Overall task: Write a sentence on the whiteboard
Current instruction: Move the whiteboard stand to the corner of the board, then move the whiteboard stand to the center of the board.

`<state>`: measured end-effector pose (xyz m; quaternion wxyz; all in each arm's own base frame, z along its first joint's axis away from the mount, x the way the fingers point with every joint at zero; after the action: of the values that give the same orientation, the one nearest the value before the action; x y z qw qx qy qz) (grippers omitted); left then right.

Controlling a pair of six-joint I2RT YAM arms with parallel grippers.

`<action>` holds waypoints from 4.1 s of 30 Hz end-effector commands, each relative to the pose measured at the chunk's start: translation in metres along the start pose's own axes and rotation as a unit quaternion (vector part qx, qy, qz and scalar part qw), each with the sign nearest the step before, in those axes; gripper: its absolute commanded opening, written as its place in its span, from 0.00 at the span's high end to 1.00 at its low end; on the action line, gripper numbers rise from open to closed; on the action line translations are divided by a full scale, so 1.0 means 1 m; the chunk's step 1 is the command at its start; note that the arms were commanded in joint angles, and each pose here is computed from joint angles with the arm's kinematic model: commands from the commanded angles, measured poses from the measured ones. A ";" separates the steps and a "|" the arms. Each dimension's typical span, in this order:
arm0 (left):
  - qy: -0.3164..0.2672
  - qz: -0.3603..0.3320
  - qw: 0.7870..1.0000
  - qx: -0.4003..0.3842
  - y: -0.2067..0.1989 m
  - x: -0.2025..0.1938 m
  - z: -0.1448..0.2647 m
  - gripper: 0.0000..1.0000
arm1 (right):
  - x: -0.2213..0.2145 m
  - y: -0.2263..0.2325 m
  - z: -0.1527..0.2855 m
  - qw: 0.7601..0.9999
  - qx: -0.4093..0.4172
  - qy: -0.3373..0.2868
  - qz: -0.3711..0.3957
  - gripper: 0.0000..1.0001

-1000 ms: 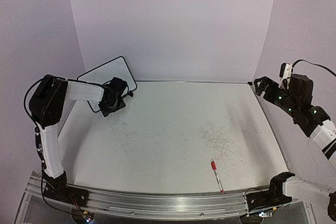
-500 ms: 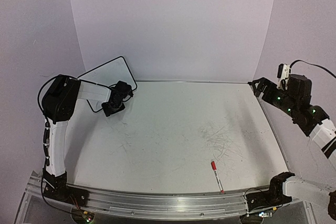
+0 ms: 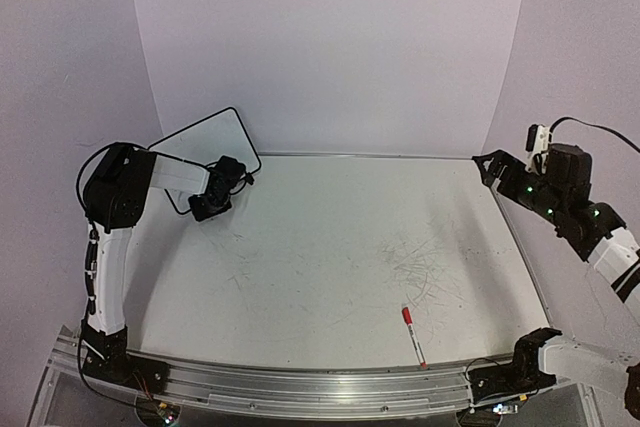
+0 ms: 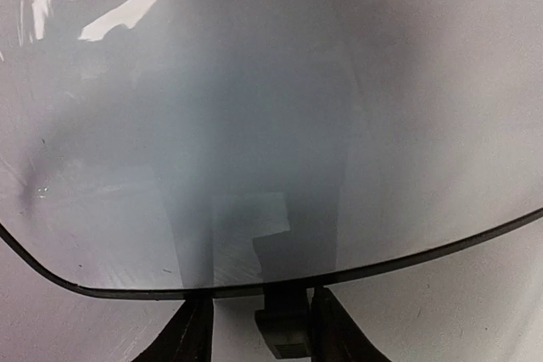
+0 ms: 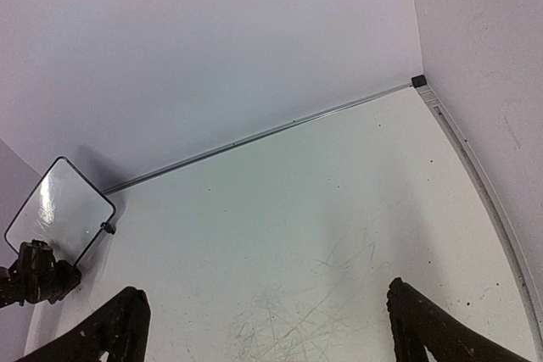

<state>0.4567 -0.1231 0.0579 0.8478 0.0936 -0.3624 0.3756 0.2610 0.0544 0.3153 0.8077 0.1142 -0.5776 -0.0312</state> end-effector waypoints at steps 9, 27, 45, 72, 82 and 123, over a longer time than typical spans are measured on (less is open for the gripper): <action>0.003 -0.066 0.998 -0.023 -0.007 0.007 0.008 0.85 | -0.004 0.001 -0.001 1.000 0.007 0.001 -0.001 0.02; 0.067 -0.164 0.977 -0.121 0.025 -0.086 0.091 1.00 | -0.044 0.011 -0.028 0.994 0.066 0.080 0.043 0.02; 0.158 -0.271 0.925 -0.215 0.040 -0.249 0.192 1.00 | -0.126 0.103 -0.082 0.966 0.203 0.149 0.066 0.03; -0.001 -0.157 0.896 -0.415 0.061 -0.092 0.329 0.06 | -0.249 0.226 -0.152 0.940 0.129 0.220 0.226 0.52; -0.057 -0.135 0.880 -0.453 0.036 -0.049 0.373 0.05 | -0.257 0.226 -0.163 0.947 0.104 0.203 0.226 0.79; -0.135 -0.142 0.846 -0.496 0.015 -0.017 0.411 0.01 | -0.250 0.155 -0.069 0.922 0.181 0.206 0.274 0.91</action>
<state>0.2121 -0.2958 0.3255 0.7830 -0.2167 -0.5830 -0.0047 0.2331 0.2586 0.0738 0.8675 0.0756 -0.3761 0.3165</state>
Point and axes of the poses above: each gripper's point midway between its finger pads, its own z axis back along the fingers, its own y axis along the line the jaws close on, x = y × z, the point moved 6 cm from there along z, back along the fingers, and after that the axes turned 12 degrees about z, right-handed, at the moved point
